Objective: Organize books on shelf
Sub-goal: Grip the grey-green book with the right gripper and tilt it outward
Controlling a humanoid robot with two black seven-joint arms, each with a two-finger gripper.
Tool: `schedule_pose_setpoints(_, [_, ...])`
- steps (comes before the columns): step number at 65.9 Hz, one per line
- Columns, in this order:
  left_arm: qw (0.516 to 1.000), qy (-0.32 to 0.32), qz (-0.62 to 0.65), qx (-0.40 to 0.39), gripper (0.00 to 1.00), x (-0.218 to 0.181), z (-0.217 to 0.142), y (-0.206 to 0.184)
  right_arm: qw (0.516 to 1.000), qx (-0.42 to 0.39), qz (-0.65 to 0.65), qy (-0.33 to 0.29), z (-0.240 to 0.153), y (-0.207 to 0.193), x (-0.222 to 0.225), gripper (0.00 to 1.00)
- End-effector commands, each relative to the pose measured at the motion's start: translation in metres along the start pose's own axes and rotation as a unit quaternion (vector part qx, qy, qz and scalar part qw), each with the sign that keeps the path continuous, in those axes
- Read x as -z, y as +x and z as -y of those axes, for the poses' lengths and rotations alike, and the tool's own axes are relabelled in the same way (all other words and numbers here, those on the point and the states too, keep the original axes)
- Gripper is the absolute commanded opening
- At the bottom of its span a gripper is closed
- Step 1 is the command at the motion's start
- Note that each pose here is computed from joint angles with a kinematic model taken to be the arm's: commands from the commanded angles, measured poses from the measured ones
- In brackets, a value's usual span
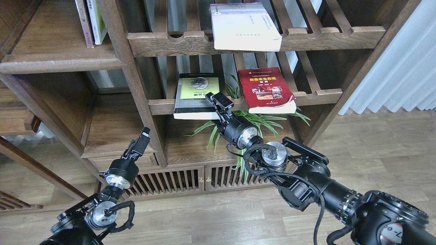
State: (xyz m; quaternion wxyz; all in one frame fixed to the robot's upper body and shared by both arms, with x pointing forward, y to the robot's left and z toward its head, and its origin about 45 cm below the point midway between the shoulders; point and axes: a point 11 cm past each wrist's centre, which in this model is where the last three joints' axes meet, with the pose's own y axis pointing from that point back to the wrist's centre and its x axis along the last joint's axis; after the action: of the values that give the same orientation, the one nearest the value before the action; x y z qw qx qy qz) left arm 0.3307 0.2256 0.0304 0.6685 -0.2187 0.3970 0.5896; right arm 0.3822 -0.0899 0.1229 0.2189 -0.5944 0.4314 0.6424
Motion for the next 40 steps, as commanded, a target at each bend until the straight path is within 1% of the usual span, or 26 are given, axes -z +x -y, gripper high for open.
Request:
schedule_pose_setpoints(1, [1.0, 0.001, 0.0, -0.001, 1.0, 0.001, -0.001, 0.0, 1.0, -0.004, -0.002, 0.002, 0.001, -0.001, 0.003, 0.95])
schedule_pose_setpoints(8, [1.0, 0.001, 0.0, -0.001, 1.0, 0.0, -0.001, 0.0, 1.0, -0.025, 0.004, 0.003, 0.002, 0.002, 0.004, 0.88])
schedule_pose_setpoints(15, [1.0, 0.001, 0.001, 0.0, 1.0, 0.0, 0.0, 0.0, 0.999, -0.037, 0.014, 0.002, 0.003, 0.003, 0.004, 0.84])
schedule_pose_setpoints(16, [1.0, 0.001, 0.001, 0.0, 1.0, 0.0, 0.0, 0.0, 0.999, -0.036, 0.016, 0.002, 0.003, 0.003, 0.004, 0.81])
schedule_pose_setpoints(18, [1.0, 0.002, 0.001, -0.001, 1.0, 0.001, -0.001, 0.001, 0.999, -0.036, 0.017, 0.001, 0.003, 0.002, 0.004, 0.78])
schedule_pose_setpoints(20, [1.0, 0.003, 0.001, -0.001, 1.0, 0.002, -0.001, 0.001, 0.999, -0.036, 0.018, -0.001, 0.003, 0.002, 0.004, 0.72])
schedule_pose_setpoints(21, [1.0, 0.003, 0.001, 0.0, 1.0, 0.002, -0.001, 0.001, 0.999, -0.035, 0.02, -0.001, 0.003, 0.002, 0.004, 0.67])
schedule_pose_setpoints(22, [1.0, 0.004, 0.002, -0.001, 1.0, 0.003, -0.002, 0.001, 0.999, -0.035, 0.022, -0.001, 0.003, 0.002, 0.005, 0.55])
schedule_pose_setpoints(23, [1.0, 0.004, 0.002, -0.001, 1.0, 0.003, -0.002, 0.001, 0.999, -0.035, 0.022, 0.0, 0.003, 0.002, 0.005, 0.53])
schedule_pose_setpoints(25, [1.0, 0.004, 0.002, 0.0, 1.0, 0.002, -0.001, 0.001, 0.999, -0.034, 0.024, 0.002, 0.003, 0.002, 0.007, 0.45])
schedule_pose_setpoints(27, [1.0, 0.004, 0.002, 0.001, 1.0, 0.002, -0.001, 0.0, 0.999, -0.033, 0.026, 0.004, 0.003, 0.002, 0.008, 0.41])
schedule_pose_setpoints(33, [1.0, 0.004, 0.002, 0.001, 1.0, 0.002, -0.001, 0.0, 0.999, -0.03, 0.032, 0.013, 0.004, -0.001, 0.014, 0.36])
schedule_pose_setpoints(40, [1.0, 0.004, 0.002, 0.0, 1.0, 0.002, -0.001, 0.001, 0.999, -0.023, 0.044, 0.023, 0.005, -0.006, 0.02, 0.19])
